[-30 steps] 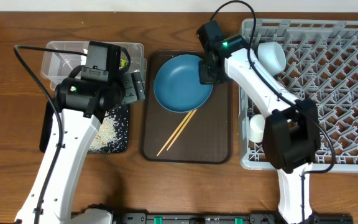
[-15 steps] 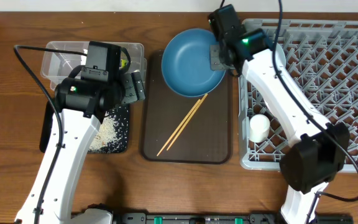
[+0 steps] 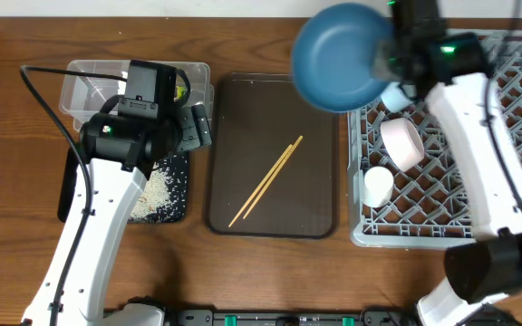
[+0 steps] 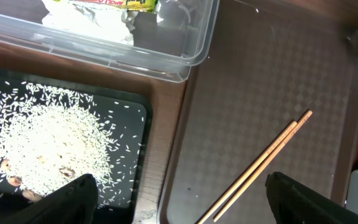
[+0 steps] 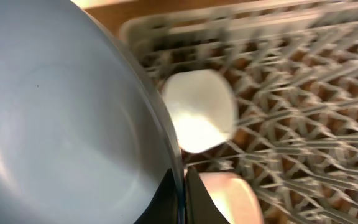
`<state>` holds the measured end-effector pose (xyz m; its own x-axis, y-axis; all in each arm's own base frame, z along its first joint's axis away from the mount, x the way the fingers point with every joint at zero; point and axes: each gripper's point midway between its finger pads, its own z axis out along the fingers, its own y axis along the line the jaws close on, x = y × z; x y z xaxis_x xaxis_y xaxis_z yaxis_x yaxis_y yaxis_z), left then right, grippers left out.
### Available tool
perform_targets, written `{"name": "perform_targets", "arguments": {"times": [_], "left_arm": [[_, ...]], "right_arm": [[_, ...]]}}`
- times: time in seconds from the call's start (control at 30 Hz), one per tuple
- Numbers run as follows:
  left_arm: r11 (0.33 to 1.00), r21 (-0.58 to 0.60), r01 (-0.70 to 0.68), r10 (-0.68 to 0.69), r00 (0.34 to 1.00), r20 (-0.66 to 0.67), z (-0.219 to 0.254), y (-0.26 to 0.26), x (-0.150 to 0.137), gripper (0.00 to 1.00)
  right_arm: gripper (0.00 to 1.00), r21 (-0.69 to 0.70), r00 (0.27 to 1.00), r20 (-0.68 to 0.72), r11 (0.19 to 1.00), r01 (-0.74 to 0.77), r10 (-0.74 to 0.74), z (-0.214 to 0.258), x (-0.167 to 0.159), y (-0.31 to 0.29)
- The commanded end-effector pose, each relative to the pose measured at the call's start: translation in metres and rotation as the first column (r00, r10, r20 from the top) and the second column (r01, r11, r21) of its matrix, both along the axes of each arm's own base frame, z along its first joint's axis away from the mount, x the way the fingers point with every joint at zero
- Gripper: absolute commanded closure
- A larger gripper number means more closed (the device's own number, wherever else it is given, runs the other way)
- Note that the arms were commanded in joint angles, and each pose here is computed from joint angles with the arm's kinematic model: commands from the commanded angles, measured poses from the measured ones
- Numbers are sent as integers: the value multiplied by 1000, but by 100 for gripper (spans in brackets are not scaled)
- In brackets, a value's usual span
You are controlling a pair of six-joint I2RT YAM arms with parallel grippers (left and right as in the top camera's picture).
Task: Sort waste into correct bins and load items into the dishwasher rack
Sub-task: 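Lift teal plate with right gripper over the dish rack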
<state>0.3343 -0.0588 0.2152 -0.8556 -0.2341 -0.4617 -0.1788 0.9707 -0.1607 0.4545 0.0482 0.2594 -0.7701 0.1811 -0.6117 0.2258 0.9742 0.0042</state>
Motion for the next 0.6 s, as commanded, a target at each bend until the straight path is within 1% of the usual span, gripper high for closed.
{"name": "perform_targets", "arguments": {"times": [0.0, 0.2, 0.43, 0.57], "left_arm": [[1000, 20, 0, 0, 1000, 6, 1, 4, 2, 11], [1000, 20, 0, 0, 1000, 6, 1, 4, 2, 11], [1000, 20, 0, 0, 1000, 6, 1, 4, 2, 11], [1000, 20, 0, 0, 1000, 6, 1, 4, 2, 11]], "right_arm": [[99, -22, 999, 37, 999, 36, -36, 20, -6, -28], [99, -25, 991, 46, 992, 127, -125, 28, -13, -71], [99, -38, 981, 45, 981, 192, -190, 29, -17, -107], [99, -88, 965, 54, 962, 260, -256, 31, -21, -130]]}}
